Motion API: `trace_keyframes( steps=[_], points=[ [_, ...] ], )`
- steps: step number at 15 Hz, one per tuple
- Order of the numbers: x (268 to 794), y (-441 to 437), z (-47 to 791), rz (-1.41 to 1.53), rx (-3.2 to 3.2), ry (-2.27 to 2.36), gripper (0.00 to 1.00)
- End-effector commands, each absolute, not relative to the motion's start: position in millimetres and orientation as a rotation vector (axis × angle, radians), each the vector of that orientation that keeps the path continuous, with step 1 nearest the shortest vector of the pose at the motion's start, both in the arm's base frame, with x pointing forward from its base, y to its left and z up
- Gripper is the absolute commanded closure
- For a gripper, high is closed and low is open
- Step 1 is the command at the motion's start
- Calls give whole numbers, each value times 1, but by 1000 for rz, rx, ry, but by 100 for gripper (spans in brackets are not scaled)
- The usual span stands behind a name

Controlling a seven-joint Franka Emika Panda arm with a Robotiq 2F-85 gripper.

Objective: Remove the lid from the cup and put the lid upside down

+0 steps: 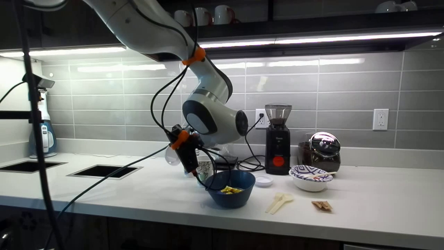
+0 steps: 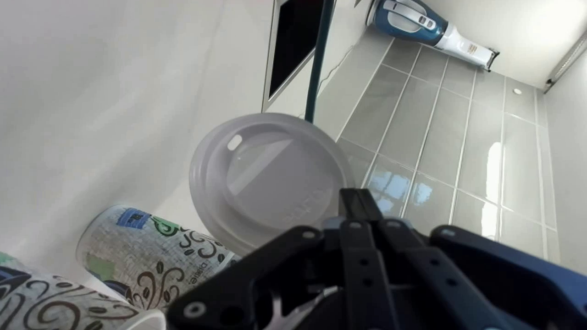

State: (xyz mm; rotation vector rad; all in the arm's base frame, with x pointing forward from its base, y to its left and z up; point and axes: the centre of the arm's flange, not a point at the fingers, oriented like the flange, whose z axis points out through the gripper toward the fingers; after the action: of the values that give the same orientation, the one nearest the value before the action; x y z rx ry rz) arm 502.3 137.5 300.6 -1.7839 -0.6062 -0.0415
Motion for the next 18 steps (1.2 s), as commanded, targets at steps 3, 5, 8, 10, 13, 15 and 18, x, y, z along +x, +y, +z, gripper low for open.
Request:
trace_keyframes(
  steps=[3, 5, 8, 10, 13, 15, 18],
  points=[
    [483, 150, 321, -121, -1817, -574, 100],
    [478, 155, 330, -157, -1858, -590, 100],
    [472, 165, 342, -175, -1917, -594, 100],
    [460, 171, 347, -181, -1923, -560, 100],
    [428, 172, 348, -241, -1931, -468, 100],
    [410, 161, 340, -286, -1911, -415, 100],
    [392, 132, 319, -346, -1842, -324, 100]
  ],
)
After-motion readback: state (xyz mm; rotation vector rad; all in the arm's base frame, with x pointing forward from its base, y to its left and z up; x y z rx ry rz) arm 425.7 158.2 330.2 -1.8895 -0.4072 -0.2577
